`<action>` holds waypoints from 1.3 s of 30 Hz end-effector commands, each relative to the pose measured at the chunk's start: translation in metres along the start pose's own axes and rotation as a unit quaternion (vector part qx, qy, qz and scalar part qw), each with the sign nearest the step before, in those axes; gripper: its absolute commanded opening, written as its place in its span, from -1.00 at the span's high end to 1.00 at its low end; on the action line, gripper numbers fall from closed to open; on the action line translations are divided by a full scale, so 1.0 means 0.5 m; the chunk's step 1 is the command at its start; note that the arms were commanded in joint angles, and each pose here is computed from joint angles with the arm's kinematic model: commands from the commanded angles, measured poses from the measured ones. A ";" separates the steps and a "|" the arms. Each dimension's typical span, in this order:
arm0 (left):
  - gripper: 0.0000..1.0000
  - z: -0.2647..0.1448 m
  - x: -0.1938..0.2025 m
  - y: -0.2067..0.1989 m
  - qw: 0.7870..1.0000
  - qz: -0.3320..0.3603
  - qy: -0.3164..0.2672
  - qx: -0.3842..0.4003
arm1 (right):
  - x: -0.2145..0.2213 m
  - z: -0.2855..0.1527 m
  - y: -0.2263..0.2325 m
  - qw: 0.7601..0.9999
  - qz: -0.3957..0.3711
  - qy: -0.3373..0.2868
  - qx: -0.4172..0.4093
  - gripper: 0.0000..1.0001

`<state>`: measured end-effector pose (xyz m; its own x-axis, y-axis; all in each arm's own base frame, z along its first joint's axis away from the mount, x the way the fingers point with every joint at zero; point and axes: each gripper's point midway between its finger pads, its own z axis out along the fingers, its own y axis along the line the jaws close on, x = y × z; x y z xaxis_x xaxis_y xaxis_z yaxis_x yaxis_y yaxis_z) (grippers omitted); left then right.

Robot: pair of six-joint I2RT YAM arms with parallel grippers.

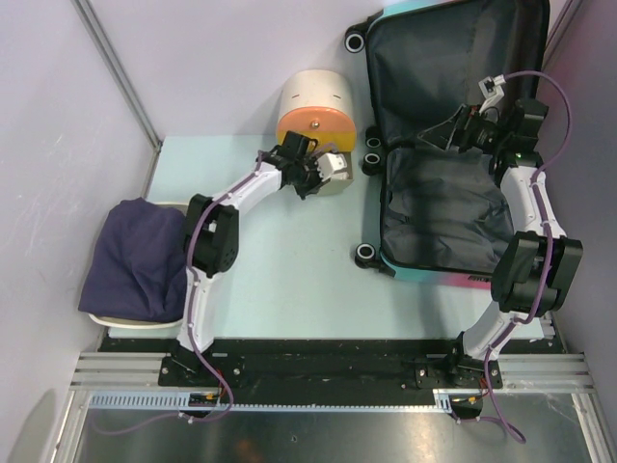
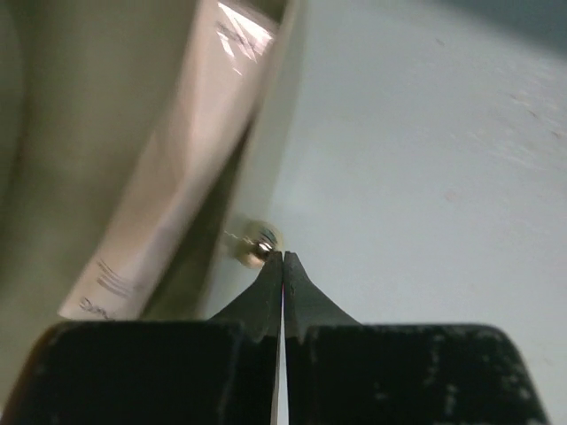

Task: Open, take out, and arrange the luggage

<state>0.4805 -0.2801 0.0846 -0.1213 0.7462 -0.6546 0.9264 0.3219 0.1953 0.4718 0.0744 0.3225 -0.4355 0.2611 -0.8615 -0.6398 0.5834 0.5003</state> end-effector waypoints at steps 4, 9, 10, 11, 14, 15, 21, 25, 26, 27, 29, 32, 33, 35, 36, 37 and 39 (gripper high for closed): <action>1.00 0.038 -0.055 0.128 0.996 0.007 -0.016 -0.086 | -0.013 -0.019 0.014 1.000 -0.025 -0.002 0.010 -1.00; 1.00 0.057 -0.073 0.197 0.989 0.048 -0.022 -0.139 | -0.006 -0.024 0.005 1.000 -0.025 0.003 0.016 -0.99; 0.99 0.049 -0.082 0.219 0.986 0.055 -0.024 -0.157 | -0.006 -0.024 0.003 1.000 -0.026 0.003 0.017 -0.99; 1.00 0.059 -0.080 0.231 0.983 0.065 -0.024 -0.168 | -0.006 -0.024 0.004 0.999 -0.027 0.003 0.017 -0.99; 1.00 0.058 -0.085 0.268 0.975 0.086 -0.026 -0.205 | -0.005 -0.022 -0.001 0.999 -0.026 0.003 0.020 -0.99; 1.00 0.061 -0.081 0.274 0.973 0.092 -0.024 -0.210 | -0.004 -0.023 -0.003 0.999 -0.026 0.004 0.020 -0.99; 1.00 0.057 -0.085 0.337 0.955 0.105 -0.038 -0.275 | 0.000 -0.018 -0.012 0.999 -0.023 0.005 0.021 -0.99; 0.90 0.055 -0.100 0.356 0.946 0.110 -0.057 -0.298 | -0.001 -0.013 -0.017 0.999 -0.022 0.006 0.022 -0.99; 0.89 0.053 -0.107 0.362 0.943 0.116 -0.063 -0.306 | -0.002 -0.012 -0.016 0.999 -0.024 0.006 0.021 -0.99; 0.86 0.051 -0.108 0.365 0.941 0.117 -0.064 -0.310 | -0.006 -0.013 -0.016 0.999 -0.028 0.005 0.023 -1.00; 0.82 0.050 -0.113 0.370 0.938 0.119 -0.067 -0.318 | -0.003 -0.011 -0.018 0.999 -0.026 0.007 0.022 -0.99; 0.75 0.030 -0.124 0.369 0.938 0.108 -0.074 -0.322 | -0.003 -0.014 -0.016 0.999 -0.029 0.009 0.021 -0.99; 0.70 0.022 -0.130 0.364 0.938 0.108 -0.078 -0.319 | -0.003 -0.013 -0.015 0.999 -0.031 0.010 0.021 -0.99; 0.46 -0.009 -0.153 0.334 0.943 0.115 -0.092 -0.298 | -0.003 -0.018 -0.015 0.999 -0.036 0.013 0.025 -0.99; 0.37 -0.017 -0.155 0.319 0.946 0.119 -0.094 -0.287 | -0.004 -0.020 -0.017 0.999 -0.038 0.012 0.030 -0.99; 0.29 -0.008 -0.132 0.285 0.953 0.121 -0.084 -0.265 | -0.003 -0.021 -0.019 0.999 -0.039 0.014 0.033 -0.99; -0.14 -0.069 -0.181 0.253 0.951 0.132 -0.108 -0.259 | 0.000 -0.025 -0.023 0.998 -0.041 0.018 0.039 -0.99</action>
<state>0.6037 -0.3009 0.0724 0.0886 0.7743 -0.6266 0.7326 0.3756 0.5677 0.4702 0.0643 0.3010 -0.4610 0.2195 -0.8598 -0.6057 0.6303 0.4856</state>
